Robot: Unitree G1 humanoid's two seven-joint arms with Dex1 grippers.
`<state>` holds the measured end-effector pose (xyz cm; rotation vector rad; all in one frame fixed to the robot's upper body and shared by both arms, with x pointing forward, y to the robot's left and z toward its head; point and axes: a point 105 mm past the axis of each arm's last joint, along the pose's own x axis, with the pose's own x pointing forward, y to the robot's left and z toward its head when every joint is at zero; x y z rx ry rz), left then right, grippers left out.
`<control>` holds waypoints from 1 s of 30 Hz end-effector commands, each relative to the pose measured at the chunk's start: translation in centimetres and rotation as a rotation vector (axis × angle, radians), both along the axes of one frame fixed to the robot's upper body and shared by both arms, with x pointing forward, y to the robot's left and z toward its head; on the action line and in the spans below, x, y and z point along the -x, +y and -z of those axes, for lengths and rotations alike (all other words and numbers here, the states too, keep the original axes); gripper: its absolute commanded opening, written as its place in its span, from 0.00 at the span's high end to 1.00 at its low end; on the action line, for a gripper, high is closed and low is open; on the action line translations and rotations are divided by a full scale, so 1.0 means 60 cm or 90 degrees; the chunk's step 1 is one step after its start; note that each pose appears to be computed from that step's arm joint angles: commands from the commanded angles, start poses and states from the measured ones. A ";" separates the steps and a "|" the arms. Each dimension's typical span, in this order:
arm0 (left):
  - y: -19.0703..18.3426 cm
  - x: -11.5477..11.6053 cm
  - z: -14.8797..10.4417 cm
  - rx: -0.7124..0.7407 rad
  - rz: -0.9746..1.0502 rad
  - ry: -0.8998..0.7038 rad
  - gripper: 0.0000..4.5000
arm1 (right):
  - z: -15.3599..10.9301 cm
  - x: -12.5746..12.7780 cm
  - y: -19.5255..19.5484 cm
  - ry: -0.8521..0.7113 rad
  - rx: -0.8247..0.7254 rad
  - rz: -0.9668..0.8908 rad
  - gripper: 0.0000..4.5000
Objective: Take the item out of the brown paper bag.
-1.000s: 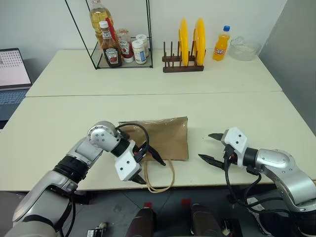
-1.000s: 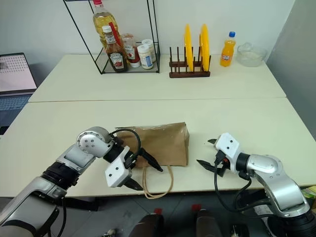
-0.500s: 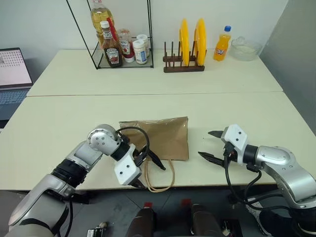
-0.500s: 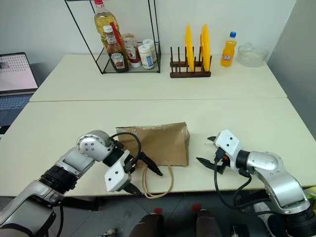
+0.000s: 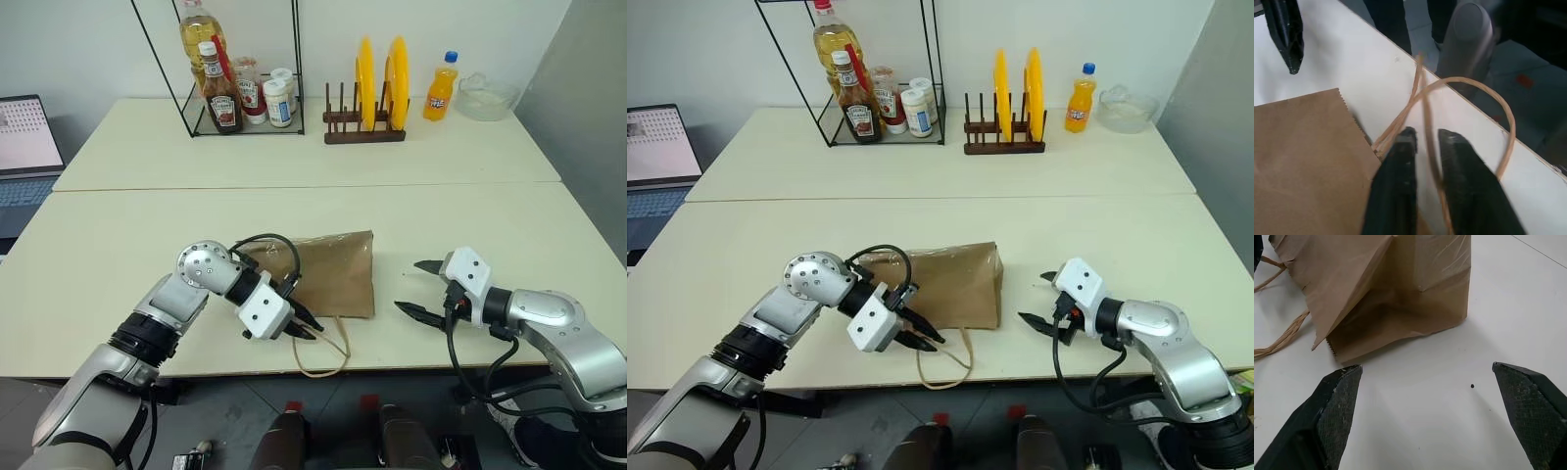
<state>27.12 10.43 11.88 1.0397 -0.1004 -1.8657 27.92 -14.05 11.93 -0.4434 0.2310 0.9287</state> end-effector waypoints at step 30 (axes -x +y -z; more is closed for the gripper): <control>-0.009 -0.106 -0.123 0.264 -0.386 0.203 1.00 | -0.024 0.071 0.101 -0.636 0.060 -0.413 0.00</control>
